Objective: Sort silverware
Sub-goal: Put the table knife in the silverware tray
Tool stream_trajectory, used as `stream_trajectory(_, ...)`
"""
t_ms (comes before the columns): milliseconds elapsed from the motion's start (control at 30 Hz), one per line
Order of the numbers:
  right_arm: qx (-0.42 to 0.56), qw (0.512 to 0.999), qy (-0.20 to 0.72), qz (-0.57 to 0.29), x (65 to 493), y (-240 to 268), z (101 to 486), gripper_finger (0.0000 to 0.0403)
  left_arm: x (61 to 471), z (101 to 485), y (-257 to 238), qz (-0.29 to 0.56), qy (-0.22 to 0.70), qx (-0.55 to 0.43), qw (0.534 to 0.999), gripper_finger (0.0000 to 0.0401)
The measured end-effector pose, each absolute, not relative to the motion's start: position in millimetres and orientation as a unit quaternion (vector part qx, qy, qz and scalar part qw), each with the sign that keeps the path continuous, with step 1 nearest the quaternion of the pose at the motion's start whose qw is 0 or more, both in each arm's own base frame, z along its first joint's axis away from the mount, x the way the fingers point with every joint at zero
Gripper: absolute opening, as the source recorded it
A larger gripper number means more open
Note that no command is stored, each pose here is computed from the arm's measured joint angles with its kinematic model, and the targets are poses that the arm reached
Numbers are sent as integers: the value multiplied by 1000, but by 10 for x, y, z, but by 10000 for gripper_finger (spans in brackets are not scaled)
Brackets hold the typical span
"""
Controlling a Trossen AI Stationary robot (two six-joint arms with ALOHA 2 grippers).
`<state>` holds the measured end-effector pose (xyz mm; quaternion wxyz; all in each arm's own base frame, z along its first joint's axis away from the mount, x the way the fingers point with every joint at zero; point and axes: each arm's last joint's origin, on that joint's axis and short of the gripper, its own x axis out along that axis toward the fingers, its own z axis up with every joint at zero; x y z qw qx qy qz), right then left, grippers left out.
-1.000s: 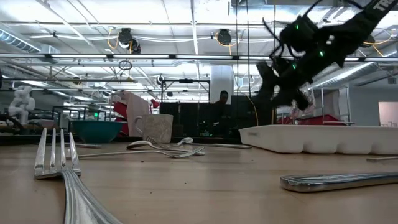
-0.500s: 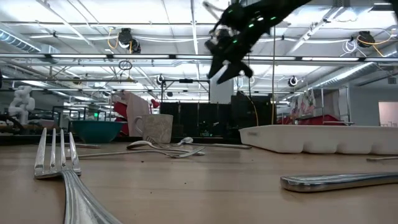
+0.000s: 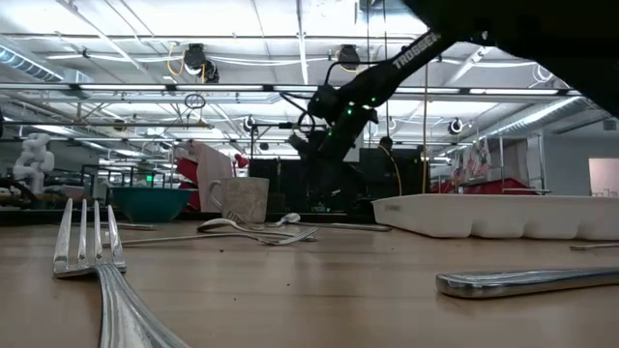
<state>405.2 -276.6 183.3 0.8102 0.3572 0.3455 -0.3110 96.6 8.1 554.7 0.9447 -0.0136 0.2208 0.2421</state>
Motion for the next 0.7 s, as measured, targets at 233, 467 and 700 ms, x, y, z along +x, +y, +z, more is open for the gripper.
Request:
stream_trajectory(233,359,802,352,-322,4012,-2838,1755,203,940,5551,82,241,220,-9,945,116)
stream_trajectory(467,327,789,440,-278,3940,-2699,1714,203,938,5551,83,240,220,-5,945,116)
stream_trajectory(700,230,777,556,-186,3997,-2296,1681,203,938,5551,83,239,222,3,945,116)
